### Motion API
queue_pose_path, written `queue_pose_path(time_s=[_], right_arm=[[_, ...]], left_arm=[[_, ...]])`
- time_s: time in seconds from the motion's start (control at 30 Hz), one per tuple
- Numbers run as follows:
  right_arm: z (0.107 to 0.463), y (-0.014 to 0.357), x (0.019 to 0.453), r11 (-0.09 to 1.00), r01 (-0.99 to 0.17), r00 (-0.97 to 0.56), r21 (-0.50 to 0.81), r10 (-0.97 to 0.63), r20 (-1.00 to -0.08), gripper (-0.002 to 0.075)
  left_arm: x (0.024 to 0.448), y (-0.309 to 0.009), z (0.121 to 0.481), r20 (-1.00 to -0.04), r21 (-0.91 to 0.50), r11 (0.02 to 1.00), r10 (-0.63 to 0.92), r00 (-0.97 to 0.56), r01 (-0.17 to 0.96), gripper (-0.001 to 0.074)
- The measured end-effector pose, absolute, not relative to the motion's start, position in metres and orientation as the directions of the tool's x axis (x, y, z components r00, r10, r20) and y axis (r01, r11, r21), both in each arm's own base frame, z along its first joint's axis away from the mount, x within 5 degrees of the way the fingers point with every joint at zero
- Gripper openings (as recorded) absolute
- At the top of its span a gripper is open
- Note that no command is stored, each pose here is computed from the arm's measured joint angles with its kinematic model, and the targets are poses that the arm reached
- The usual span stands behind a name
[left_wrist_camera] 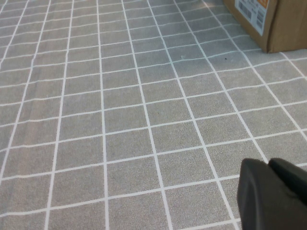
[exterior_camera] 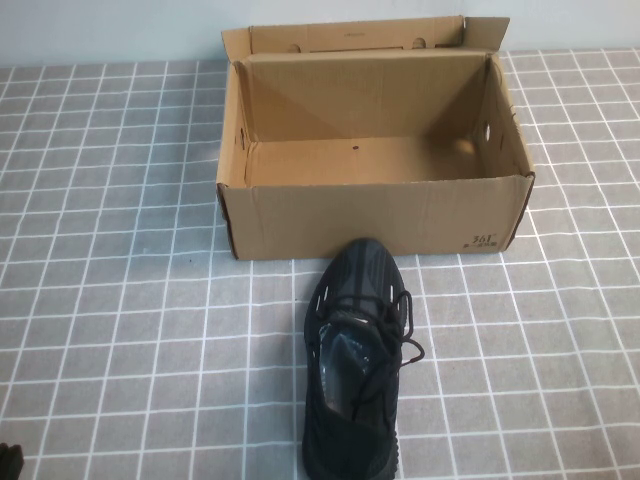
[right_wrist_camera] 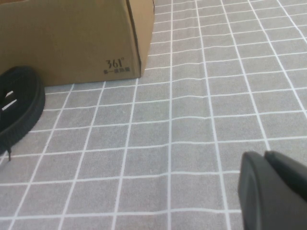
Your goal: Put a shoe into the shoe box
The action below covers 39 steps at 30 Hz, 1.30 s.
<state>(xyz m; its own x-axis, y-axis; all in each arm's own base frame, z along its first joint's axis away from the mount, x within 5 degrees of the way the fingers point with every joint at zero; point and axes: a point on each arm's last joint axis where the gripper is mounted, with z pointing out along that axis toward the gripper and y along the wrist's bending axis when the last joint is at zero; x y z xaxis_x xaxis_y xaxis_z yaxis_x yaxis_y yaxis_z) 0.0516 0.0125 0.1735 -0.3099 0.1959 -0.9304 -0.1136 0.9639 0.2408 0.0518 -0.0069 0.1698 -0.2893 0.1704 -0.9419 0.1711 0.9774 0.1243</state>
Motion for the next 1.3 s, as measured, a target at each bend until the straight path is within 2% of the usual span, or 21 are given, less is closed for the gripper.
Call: queue_pose_path(time_s=[0.27, 0.4, 0.53, 0.73, 0.9, 1.0, 1.13, 1.3], right_arm=[[0.177, 0.012, 0.052, 0.96, -0.116, -0.278, 0.254, 0.214, -0.936, -0.0016], [0.188, 0.013, 0.054, 0.906, -0.126, -0.188, 0.404, 0.378, -0.907, -0.0016], [0.199, 0.011, 0.055, 0.79, -0.133, -0.094, 0.599, 0.591, -0.801, -0.0016], [0.203, 0.009, 0.056, 0.692, -0.132, -0.064, 0.71, 0.709, -0.702, -0.0016], [0.199, 0.02, 0.052, 0.649, -0.138, -0.236, 0.748, 0.712, -0.662, -0.0016], [0.217, 0.029, 0.05, 0.662, -0.159, -0.344, 0.733, 0.658, -0.669, -0.0016], [0.248, 0.038, 0.056, 0.738, -0.146, -0.523, 0.659, 0.508, -0.684, -0.0016], [0.278, 0.044, 0.081, 0.841, -0.147, -0.707, 0.521, 0.279, -0.65, -0.0016]], left_arm=[[0.052, -0.007, 0.17, -0.942, 0.124, 0.977, 0.17, -0.289, 0.171, 0.0], [0.052, -0.007, 0.17, -0.942, 0.124, 0.977, 0.17, -0.289, 0.171, 0.0], [0.052, -0.007, 0.17, -0.942, 0.124, 0.977, 0.17, -0.289, 0.171, 0.0], [0.052, -0.007, 0.17, -0.942, 0.124, 0.977, 0.17, -0.289, 0.171, 0.0], [0.052, -0.007, 0.17, -0.942, 0.124, 0.977, 0.17, -0.289, 0.171, 0.0], [0.052, -0.007, 0.17, -0.942, 0.124, 0.977, 0.17, -0.289, 0.171, 0.0], [0.052, -0.007, 0.17, -0.942, 0.124, 0.977, 0.17, -0.289, 0.171, 0.0], [0.052, -0.007, 0.17, -0.942, 0.124, 0.977, 0.17, -0.289, 0.171, 0.0]])
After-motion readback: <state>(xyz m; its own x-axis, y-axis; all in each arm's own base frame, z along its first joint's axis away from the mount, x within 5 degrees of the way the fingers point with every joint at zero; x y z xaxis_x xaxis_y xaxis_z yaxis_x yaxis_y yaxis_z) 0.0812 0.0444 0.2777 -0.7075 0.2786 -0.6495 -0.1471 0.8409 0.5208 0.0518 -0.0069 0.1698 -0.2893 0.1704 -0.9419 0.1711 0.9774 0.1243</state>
